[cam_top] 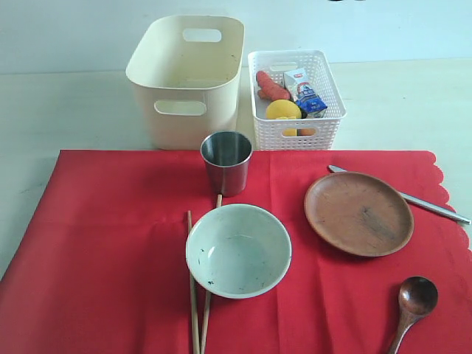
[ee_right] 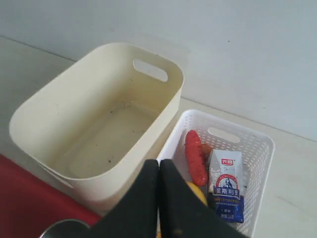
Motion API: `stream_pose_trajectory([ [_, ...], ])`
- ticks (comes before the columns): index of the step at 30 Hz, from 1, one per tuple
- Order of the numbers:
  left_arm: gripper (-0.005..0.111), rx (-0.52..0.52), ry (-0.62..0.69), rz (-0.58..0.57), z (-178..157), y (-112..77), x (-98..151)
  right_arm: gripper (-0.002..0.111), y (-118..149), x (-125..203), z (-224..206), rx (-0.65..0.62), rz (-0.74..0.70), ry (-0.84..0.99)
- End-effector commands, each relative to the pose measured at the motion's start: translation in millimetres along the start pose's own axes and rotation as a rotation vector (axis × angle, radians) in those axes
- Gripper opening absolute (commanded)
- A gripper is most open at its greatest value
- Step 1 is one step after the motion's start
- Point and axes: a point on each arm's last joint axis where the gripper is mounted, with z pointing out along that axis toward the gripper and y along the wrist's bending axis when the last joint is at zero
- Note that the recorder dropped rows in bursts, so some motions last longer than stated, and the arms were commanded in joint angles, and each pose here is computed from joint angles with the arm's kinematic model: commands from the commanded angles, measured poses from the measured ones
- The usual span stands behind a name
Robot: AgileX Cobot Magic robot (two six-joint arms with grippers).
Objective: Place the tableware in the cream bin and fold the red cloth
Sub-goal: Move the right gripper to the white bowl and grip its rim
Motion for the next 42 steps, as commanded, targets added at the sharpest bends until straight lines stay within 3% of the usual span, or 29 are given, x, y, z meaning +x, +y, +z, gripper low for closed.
stream_pose_trajectory([
  [1,0.003,0.000,-0.001,-0.012,-0.4,-0.1,0.9,0.000,6.0,6.5,-43.9,-0.007,0.002,-0.026],
  [10,0.003,0.000,-0.001,-0.012,-0.4,-0.1,0.9,0.000,17.1,48.5,-78.2,-0.084,0.056,0.072],
  [17,0.003,0.000,-0.001,-0.012,-0.4,-0.1,0.9,0.000,31.6,95.2,-58.5,-0.278,0.026,0.206],
  [21,0.003,0.000,-0.001,-0.012,-0.4,-0.1,0.9,0.000,36.0,124.2,-36.9,-0.355,0.102,0.316],
  [24,0.003,0.000,-0.001,-0.012,-0.4,-0.1,0.9,0.006,33.9,144.0,-19.5,-0.352,0.131,0.411],
  [28,0.003,0.000,-0.001,-0.012,-0.4,-0.1,0.9,0.022,36.7,166.4,3.4,-0.367,0.130,0.517],
  [32,0.003,0.000,-0.001,-0.012,-0.4,-0.1,0.9,0.042,42.6,179.6,24.1,-0.310,0.065,0.522],
  [34,0.003,0.000,-0.001,-0.012,-0.4,-0.1,0.9,0.047,41.9,183.7,32.1,-0.265,0.052,0.512],
  [42,0.003,0.000,-0.001,-0.012,-0.4,-0.1,0.9,0.048,42.3,199.5,44.2,-0.288,0.035,0.573],
])
